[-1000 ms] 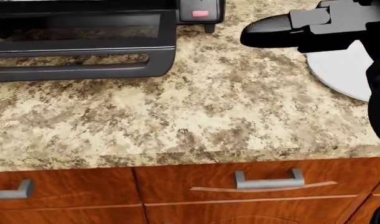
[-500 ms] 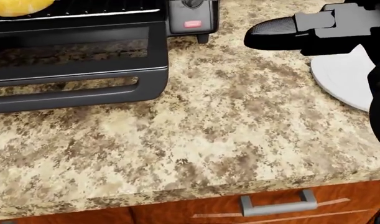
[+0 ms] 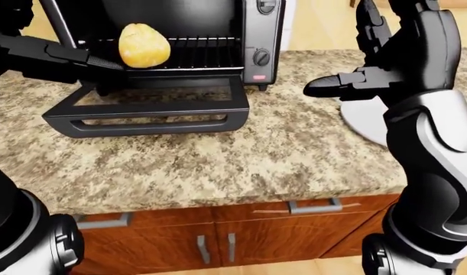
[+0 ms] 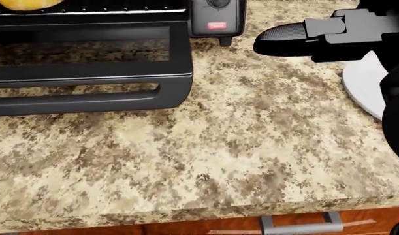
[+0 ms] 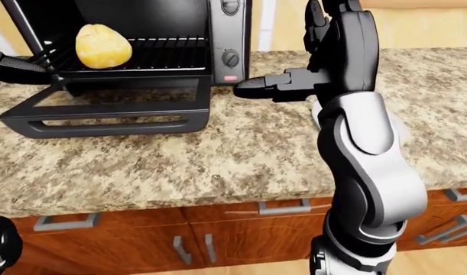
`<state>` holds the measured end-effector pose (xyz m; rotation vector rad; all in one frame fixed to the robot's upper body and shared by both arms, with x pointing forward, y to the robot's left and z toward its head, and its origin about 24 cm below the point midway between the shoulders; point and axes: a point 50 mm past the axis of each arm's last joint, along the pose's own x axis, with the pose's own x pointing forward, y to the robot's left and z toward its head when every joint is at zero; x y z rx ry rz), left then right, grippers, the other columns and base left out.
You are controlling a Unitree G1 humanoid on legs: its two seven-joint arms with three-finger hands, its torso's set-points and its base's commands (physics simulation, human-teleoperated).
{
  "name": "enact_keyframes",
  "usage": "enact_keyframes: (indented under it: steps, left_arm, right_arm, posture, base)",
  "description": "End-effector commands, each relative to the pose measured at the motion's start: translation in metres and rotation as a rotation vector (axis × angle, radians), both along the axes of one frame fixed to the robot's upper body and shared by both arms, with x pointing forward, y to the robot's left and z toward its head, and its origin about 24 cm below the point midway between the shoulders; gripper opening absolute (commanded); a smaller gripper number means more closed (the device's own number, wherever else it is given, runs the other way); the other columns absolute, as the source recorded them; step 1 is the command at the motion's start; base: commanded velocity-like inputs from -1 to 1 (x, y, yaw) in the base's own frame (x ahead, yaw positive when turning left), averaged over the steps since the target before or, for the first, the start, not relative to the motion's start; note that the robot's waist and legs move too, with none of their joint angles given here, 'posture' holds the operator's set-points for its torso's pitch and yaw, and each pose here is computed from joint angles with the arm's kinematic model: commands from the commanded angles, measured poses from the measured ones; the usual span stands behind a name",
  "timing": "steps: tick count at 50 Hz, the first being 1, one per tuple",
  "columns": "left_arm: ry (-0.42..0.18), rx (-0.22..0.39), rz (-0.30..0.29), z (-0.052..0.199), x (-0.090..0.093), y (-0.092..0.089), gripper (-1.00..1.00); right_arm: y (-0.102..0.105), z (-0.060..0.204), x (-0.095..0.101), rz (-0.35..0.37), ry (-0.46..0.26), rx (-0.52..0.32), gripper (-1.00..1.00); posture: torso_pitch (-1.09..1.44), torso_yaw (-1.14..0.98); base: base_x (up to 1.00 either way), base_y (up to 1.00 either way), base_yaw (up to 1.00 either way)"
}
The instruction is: Pick the bread from the rack and place it on the plate on the counter.
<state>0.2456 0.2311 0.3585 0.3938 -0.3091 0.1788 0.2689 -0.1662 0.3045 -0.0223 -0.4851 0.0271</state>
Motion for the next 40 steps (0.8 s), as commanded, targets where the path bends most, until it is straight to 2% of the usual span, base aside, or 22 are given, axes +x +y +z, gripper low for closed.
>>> enact_keyframes:
  steps: [1,9,15,27,33,40]
  left_arm:
    - [-0.075,-0.008,0.002,0.013,-0.006,0.0,1.0]
    - [-0.057,-0.019,-0.019,0.014,0.008,0.002,1.0]
    - [-0.041,-0.029,-0.037,0.013,0.027,0.002,1.0]
    - [-0.014,-0.015,-0.057,0.016,0.057,0.001,1.0]
    - [0.005,-0.073,-0.073,0.012,0.07,0.003,1.0]
    - [0.034,-0.072,-0.061,0.005,0.081,0.006,1.0]
  right_arm:
    - [0.0,0.012,-0.007,0.0,-0.074,0.002,1.0]
    - [-0.001,0.01,-0.008,-0.006,-0.072,0.003,1.0]
    - [-0.002,0.009,-0.008,-0.009,-0.07,0.002,1.0]
    - [-0.006,0.012,-0.008,-0.015,-0.073,0.002,1.0]
    - [-0.006,0.01,-0.008,-0.018,-0.071,0.004,1.0]
    - [-0.007,0.008,-0.009,-0.023,-0.067,0.003,1.0]
  posture:
    - [0.0,0.0]
    - [0.0,0.0]
    - [0.0,0.0]
    - [0.0,0.0]
    - [0.0,0.0]
    - [0.0,0.0]
  base:
    - [0.0,0.0,0.0]
    - [0.0,0.0,0.0]
    - [0.0,0.0,0.0]
    - [0.0,0.0,0.0]
    - [0.0,0.0,0.0]
    - [0.0,0.0,0.0]
